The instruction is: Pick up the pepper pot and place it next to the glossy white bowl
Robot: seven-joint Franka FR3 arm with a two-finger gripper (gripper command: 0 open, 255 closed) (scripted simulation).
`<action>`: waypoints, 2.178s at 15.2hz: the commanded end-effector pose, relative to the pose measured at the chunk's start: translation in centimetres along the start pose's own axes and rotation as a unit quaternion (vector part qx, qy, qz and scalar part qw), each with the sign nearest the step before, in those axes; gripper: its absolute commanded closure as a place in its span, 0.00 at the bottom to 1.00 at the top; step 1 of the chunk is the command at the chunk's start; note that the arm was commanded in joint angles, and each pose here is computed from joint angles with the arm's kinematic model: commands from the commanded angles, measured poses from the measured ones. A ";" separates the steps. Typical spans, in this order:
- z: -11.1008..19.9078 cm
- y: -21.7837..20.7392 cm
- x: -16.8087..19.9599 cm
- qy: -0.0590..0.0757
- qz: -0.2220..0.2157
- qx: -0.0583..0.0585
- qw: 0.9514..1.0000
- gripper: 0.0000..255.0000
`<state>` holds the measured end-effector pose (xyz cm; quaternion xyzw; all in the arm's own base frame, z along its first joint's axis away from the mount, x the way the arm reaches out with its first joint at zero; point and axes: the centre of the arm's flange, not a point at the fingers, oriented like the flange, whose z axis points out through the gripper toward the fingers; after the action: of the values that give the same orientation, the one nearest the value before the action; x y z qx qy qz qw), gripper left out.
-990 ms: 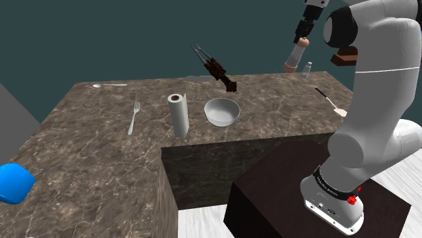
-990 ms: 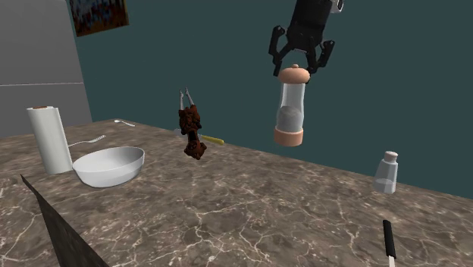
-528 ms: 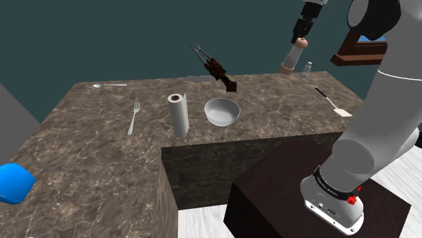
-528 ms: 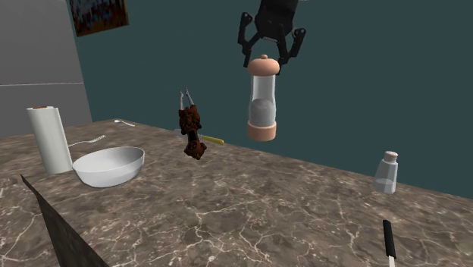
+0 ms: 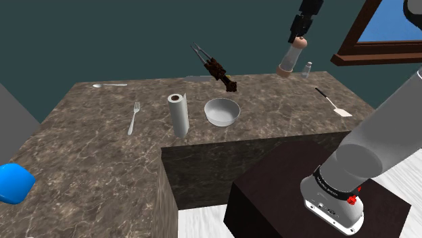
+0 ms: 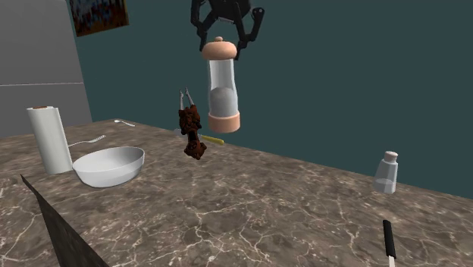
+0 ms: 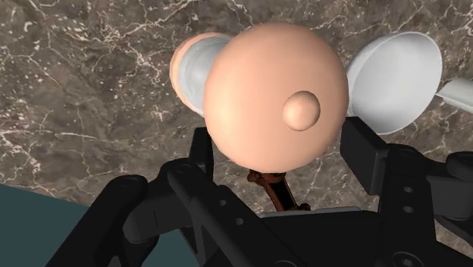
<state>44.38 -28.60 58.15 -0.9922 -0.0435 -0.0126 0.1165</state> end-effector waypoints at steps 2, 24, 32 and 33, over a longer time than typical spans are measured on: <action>-0.1 -4.0 -1.1 0.000 0.000 -0.001 1.000 1.00; 0.8 -26.9 -6.9 0.000 0.000 -0.001 1.000 1.00; 4.9 -25.9 -7.1 0.000 0.000 -0.001 1.000 1.00; 5.5 -25.8 -7.1 0.000 0.000 -0.001 1.000 1.00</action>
<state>34.92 -2.82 59.10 -0.9922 -0.0433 -0.0123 0.1160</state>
